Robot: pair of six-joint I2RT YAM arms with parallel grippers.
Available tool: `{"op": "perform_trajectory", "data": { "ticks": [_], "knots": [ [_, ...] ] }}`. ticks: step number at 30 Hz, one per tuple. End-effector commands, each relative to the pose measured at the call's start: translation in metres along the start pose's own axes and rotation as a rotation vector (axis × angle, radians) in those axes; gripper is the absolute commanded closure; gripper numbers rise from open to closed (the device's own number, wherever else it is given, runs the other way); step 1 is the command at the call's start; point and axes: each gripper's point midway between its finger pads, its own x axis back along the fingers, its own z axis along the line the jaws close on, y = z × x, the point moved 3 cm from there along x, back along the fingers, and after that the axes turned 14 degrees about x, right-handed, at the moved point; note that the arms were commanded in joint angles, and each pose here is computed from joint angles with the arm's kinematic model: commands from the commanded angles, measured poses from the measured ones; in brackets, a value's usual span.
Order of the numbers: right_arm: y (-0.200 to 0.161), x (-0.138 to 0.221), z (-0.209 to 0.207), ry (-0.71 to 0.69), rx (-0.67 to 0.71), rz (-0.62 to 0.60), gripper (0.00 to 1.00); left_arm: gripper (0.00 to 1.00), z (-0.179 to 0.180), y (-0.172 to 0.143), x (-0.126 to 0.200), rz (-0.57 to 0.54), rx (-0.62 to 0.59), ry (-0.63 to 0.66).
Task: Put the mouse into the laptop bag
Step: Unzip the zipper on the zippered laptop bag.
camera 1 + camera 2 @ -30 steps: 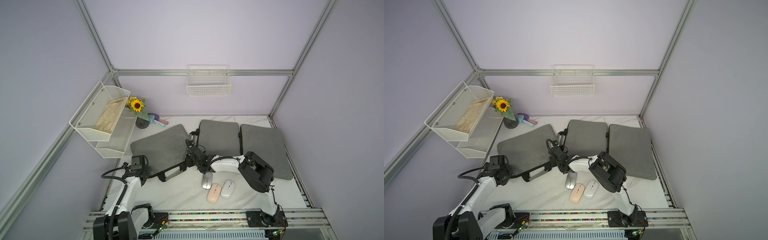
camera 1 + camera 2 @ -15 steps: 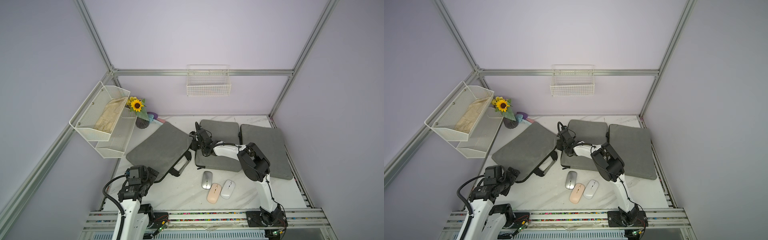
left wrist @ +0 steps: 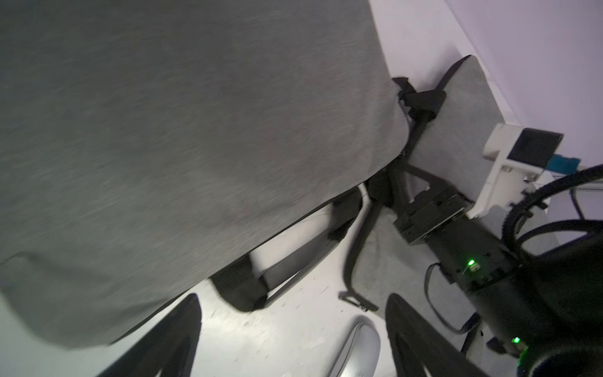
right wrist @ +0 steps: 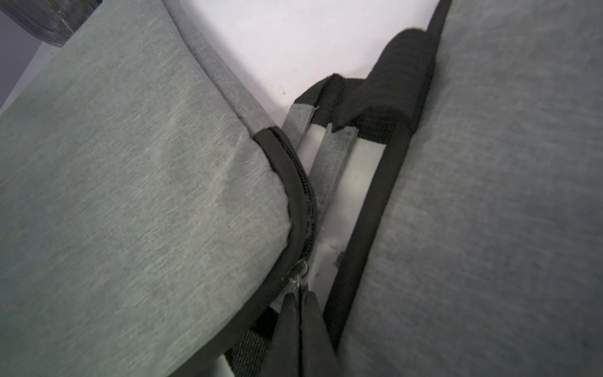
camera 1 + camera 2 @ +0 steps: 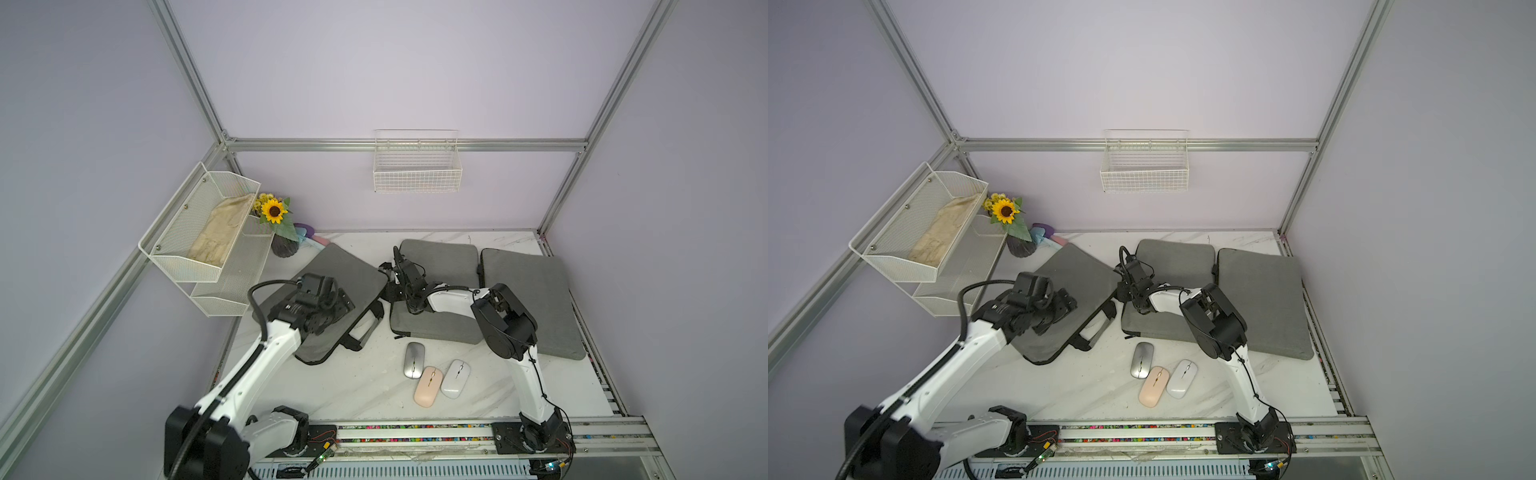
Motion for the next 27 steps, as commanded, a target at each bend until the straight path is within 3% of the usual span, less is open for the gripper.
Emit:
{"op": "perform_trajectory", "data": {
  "ticks": [1,6,11,27],
  "knots": [
    [0.003,0.008,-0.001,0.014,0.014,-0.010,1.00,0.15,-0.057,0.031,-0.035,-0.102,-0.047,-0.042],
    [0.001,0.011,0.003,0.039,0.029,-0.010,1.00,0.16,-0.060,0.051,-0.098,-0.162,-0.071,0.137],
    [-0.011,0.019,0.011,0.071,0.057,0.001,1.00,0.17,-0.059,0.047,-0.152,-0.111,-0.098,0.206],
    [-0.065,0.030,0.088,0.181,0.145,0.087,1.00,0.17,-0.063,0.034,-0.188,-0.046,-0.097,0.151]
  ]
}}
